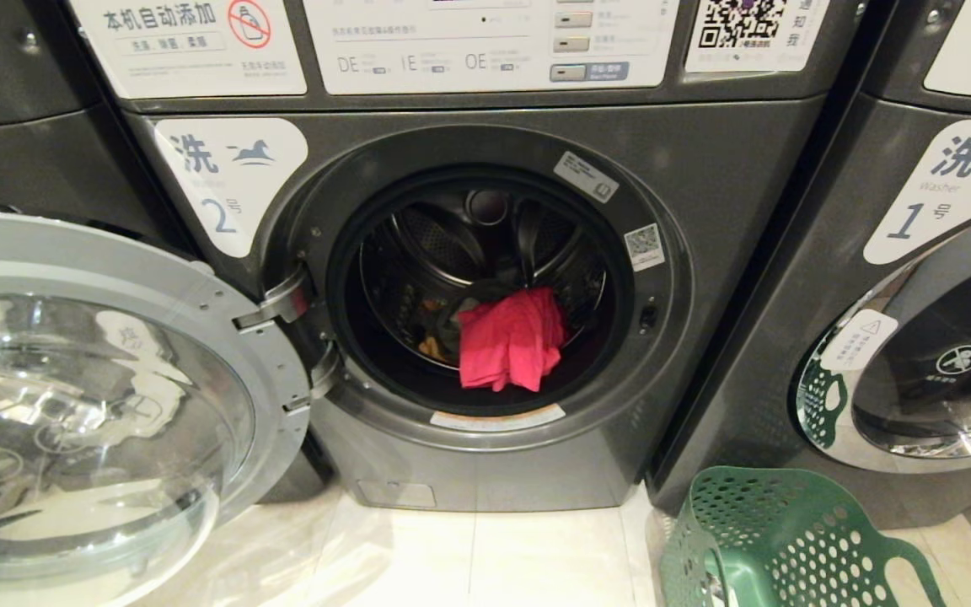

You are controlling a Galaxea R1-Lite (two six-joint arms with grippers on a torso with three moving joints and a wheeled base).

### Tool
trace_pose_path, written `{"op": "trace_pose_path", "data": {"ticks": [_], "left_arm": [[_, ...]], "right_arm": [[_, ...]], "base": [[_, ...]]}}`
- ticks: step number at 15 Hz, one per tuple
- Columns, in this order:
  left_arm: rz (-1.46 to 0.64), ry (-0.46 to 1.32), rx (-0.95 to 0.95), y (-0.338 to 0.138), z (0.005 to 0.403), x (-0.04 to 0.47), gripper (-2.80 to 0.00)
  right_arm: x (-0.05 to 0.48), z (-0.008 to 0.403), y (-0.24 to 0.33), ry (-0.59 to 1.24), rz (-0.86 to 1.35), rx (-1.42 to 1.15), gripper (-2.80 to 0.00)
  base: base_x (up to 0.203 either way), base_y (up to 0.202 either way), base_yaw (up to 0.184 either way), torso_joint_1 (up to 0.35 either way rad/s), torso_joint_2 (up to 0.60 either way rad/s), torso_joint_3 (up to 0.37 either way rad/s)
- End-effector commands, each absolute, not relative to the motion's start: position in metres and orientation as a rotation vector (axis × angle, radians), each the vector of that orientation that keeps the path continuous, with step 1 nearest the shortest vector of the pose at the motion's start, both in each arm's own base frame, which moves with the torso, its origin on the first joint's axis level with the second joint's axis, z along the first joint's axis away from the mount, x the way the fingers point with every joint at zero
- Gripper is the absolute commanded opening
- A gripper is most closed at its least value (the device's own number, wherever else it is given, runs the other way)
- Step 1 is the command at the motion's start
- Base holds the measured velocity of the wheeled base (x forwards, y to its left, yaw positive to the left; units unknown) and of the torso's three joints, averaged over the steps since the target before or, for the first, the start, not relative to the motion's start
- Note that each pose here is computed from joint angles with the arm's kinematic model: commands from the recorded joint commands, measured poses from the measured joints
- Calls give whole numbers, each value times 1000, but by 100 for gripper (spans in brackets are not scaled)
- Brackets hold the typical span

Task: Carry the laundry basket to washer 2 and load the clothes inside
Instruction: Close the washing machine door with the left hand

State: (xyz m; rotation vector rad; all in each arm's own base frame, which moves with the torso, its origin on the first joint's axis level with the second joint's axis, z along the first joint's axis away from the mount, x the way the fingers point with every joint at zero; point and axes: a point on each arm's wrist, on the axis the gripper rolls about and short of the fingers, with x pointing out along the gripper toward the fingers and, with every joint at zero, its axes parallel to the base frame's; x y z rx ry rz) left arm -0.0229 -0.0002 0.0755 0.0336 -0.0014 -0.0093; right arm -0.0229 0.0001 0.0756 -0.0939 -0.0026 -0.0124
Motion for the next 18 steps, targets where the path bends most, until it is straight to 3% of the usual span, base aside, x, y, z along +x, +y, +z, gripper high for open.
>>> {"op": "trace_pose_path", "data": {"ticks": [1, 11, 18], "left_arm": [[-9, -2, 34, 0, 75, -23, -280], [-6, -4, 28, 0, 76, -23, -280], [-3, -6, 18, 0, 76, -23, -280]], "right_arm": [[-23, 76, 0, -1, -12, -97, -280], [-23, 76, 0, -1, -12, -95, -280], [-23, 76, 0, -1, -12, -86, -280]], "base": [[1, 193, -2, 6, 7, 4], [0, 186, -3, 3, 3, 2], [-10, 8, 0, 2, 0, 1]]}}
